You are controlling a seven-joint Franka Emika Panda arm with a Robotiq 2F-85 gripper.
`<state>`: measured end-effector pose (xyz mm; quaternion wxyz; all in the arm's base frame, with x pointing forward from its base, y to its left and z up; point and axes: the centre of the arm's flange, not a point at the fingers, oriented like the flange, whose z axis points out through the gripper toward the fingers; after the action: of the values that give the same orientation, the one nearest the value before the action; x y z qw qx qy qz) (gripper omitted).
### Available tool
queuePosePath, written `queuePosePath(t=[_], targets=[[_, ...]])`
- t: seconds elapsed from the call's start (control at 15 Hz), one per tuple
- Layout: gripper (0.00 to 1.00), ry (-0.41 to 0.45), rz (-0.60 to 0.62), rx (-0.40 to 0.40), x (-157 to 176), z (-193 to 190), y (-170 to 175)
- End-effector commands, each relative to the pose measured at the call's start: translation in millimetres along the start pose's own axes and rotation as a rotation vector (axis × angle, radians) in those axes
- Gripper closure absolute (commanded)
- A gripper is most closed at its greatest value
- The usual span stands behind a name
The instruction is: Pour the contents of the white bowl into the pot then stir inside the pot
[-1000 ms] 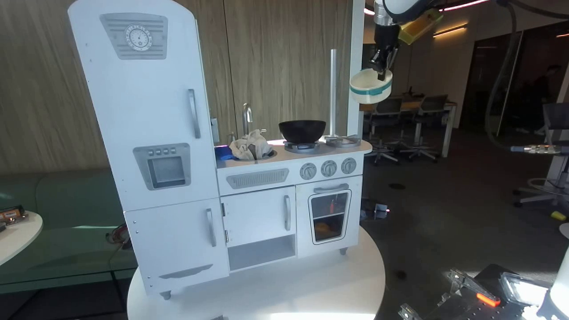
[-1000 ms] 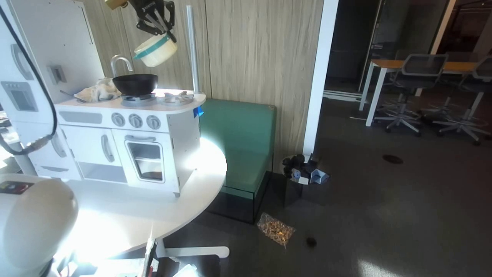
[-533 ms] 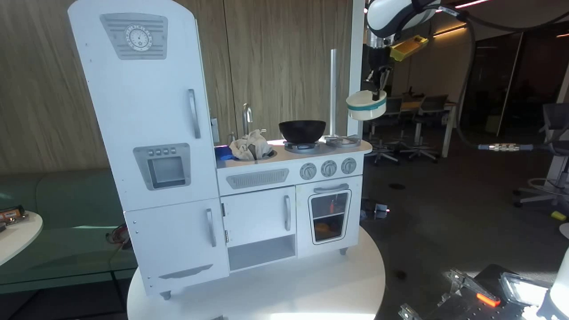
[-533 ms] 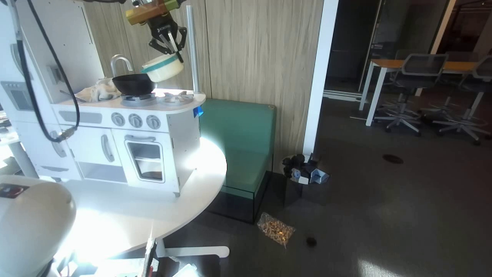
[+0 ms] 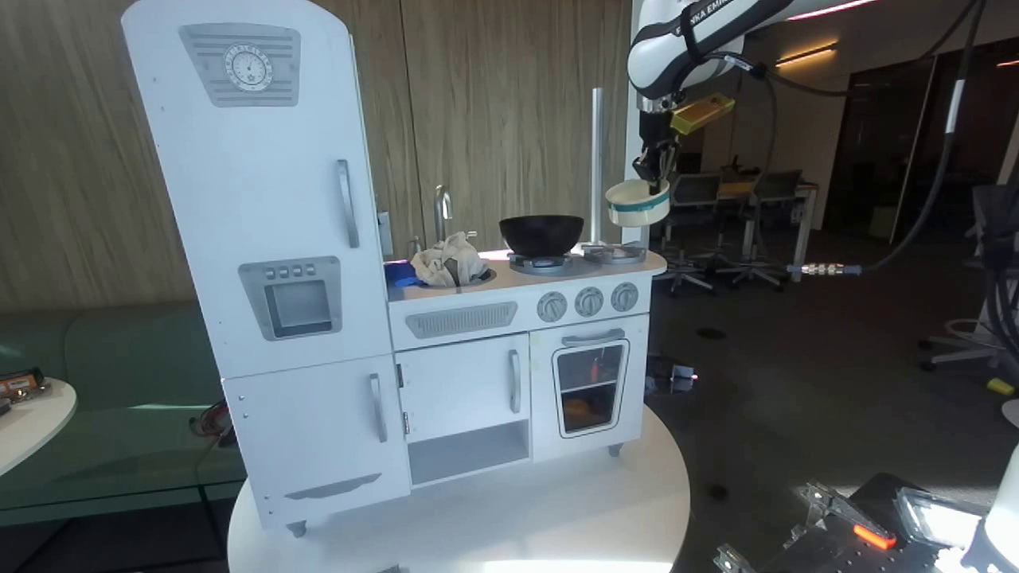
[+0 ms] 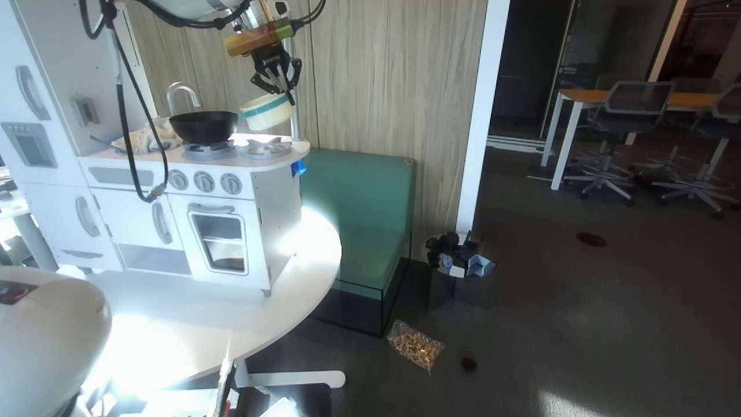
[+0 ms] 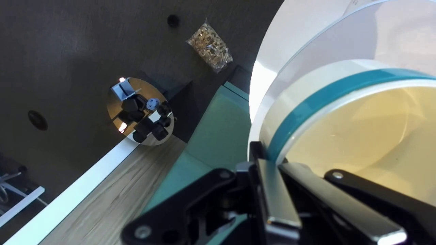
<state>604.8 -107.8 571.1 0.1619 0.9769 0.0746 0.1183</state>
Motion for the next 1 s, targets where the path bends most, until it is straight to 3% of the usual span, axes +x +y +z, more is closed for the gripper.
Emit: queuePosePath(t=[0.0,0.73,0.8,0.87,0.93], targets=[[0.97,0.008,-0.029,0.05,28,17,6],[0.96,-0.014,-0.105,0.15,45,49,-23],[0.87,-0.015,-0.106,0.154,45,50,-23],[0.68,-0.01,-0.107,0.16,45,49,-24],[0.62,-0.009,-0.111,0.171,44,48,-26]])
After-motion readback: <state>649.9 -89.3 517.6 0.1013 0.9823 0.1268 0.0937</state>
